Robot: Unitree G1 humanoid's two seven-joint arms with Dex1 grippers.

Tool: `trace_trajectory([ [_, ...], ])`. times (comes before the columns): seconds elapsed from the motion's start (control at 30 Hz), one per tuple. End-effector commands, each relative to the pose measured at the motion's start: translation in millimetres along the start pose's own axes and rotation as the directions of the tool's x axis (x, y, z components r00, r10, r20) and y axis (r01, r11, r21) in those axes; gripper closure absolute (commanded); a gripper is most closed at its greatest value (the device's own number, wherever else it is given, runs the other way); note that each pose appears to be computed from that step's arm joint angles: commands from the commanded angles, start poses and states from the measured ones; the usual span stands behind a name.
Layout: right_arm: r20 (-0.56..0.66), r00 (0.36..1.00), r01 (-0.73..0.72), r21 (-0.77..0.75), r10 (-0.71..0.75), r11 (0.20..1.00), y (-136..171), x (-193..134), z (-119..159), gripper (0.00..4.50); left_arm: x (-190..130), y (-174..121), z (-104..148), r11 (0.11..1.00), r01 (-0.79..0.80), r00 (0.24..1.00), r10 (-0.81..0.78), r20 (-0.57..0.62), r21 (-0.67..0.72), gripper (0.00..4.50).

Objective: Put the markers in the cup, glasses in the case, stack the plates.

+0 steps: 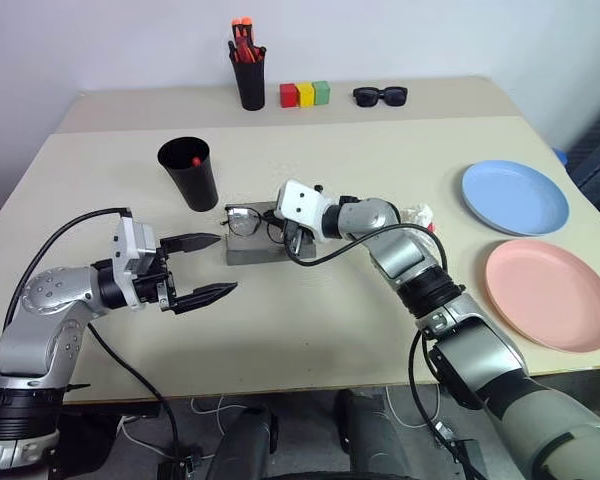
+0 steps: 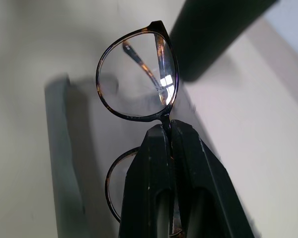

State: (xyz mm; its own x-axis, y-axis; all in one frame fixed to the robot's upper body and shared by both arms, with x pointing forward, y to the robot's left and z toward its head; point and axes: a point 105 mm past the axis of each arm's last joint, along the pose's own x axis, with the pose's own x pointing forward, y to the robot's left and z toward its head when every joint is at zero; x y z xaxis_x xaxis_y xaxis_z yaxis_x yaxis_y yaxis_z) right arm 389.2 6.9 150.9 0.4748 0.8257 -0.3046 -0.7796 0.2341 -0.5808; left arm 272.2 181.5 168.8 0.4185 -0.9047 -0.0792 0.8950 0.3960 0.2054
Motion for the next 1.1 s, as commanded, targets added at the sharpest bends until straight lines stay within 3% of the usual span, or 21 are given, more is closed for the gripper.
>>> trace_trajectory([
  [0.03,0.006,1.0,0.015,-0.08,-0.015,0.997,-6,1,8,4.47,0,-1,10,0.999,0.0,1.0,-0.001,0.02,0.035,0.0],
  [0.5,-0.011,0.998,-0.07,-0.111,0.069,0.991,7,-7,11,4.47,2,3,9,0.999,0.006,1.0,-0.006,0.01,0.039,0.0],
  [0.67,-0.03,0.998,-0.056,-0.08,0.054,0.995,8,-10,7,4.47,-1,10,14,0.999,-0.047,0.996,0.048,0.07,-0.017,0.0],
  [0.97,-0.008,1.0,0.0,-0.082,-0.001,0.997,3,-9,10,4.47,1,12,16,0.997,-0.072,0.995,0.073,0.072,-0.014,0.0],
  [1.1,0.0,1.0,-0.005,-0.06,0.005,0.998,2,-12,11,3.05,1,18,16,0.995,-0.094,0.993,0.095,0.066,-0.017,0.0],
])
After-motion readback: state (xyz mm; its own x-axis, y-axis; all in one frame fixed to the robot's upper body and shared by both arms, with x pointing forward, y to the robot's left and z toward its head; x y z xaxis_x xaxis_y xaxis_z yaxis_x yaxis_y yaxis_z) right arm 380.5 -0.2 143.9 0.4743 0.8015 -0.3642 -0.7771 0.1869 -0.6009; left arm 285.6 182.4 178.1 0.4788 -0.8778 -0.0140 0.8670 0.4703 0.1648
